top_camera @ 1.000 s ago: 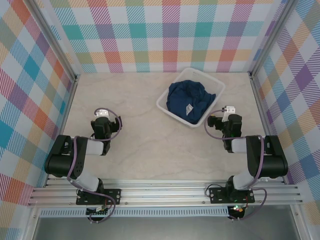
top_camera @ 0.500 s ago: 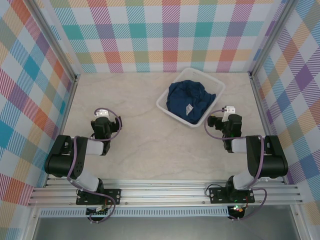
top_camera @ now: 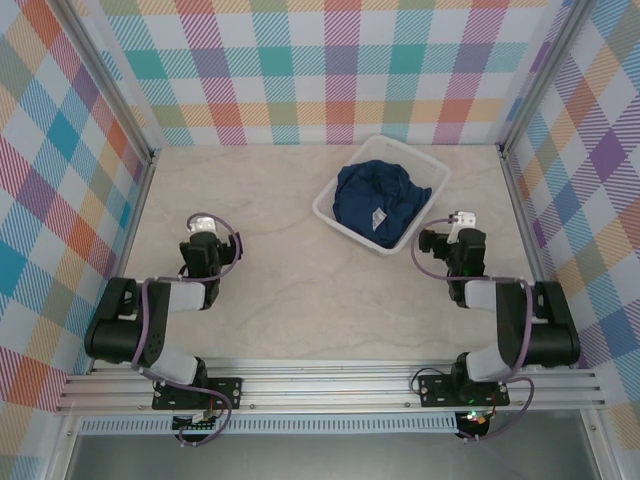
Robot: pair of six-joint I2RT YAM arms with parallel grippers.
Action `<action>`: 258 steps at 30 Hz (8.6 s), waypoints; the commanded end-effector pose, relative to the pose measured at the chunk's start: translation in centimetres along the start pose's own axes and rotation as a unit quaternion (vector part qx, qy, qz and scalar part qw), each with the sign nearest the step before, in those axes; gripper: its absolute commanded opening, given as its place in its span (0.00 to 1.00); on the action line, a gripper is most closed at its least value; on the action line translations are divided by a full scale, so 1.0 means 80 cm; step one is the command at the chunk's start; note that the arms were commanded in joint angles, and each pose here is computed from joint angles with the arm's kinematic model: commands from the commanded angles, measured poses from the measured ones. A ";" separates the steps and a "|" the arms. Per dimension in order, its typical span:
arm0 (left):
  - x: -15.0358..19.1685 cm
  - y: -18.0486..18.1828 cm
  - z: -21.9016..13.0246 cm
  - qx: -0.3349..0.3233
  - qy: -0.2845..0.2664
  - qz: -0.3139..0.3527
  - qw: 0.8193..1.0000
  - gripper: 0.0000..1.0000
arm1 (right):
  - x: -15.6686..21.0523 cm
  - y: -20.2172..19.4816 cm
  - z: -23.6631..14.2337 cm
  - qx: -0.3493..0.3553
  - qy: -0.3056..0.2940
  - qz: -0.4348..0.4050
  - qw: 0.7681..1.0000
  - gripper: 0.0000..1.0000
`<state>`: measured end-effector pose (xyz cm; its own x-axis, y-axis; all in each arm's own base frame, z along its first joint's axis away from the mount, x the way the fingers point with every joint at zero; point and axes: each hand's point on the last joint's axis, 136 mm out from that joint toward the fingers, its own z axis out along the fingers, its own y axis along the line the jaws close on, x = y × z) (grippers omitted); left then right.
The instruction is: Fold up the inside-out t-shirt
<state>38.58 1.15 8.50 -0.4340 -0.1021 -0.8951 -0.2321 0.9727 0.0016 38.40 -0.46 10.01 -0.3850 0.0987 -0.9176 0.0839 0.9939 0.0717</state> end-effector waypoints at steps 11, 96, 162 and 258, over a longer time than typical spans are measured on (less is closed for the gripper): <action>-0.101 -0.108 -0.091 0.192 0.059 -0.166 0.965 1.00 | -0.100 0.113 -0.071 -0.108 0.086 0.034 0.990 0.97; -0.069 -0.050 -0.165 0.091 0.052 -0.169 0.980 0.96 | -0.054 0.300 0.135 -0.009 0.304 -0.090 0.949 0.85; -0.010 -0.125 0.008 0.115 0.224 -0.074 0.965 0.07 | -0.015 0.446 -0.025 -0.410 0.289 -0.090 0.861 0.00; 0.060 -0.153 -0.122 0.212 0.256 -0.059 0.941 0.81 | 0.152 0.296 -0.153 -0.269 0.396 -0.162 0.863 0.81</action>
<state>30.12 -12.07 7.97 -0.8235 -0.1751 -0.5397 -0.0044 0.9532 -0.3024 22.25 22.69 5.46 -0.8194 -0.4812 -0.3114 -0.5478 0.8175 0.1781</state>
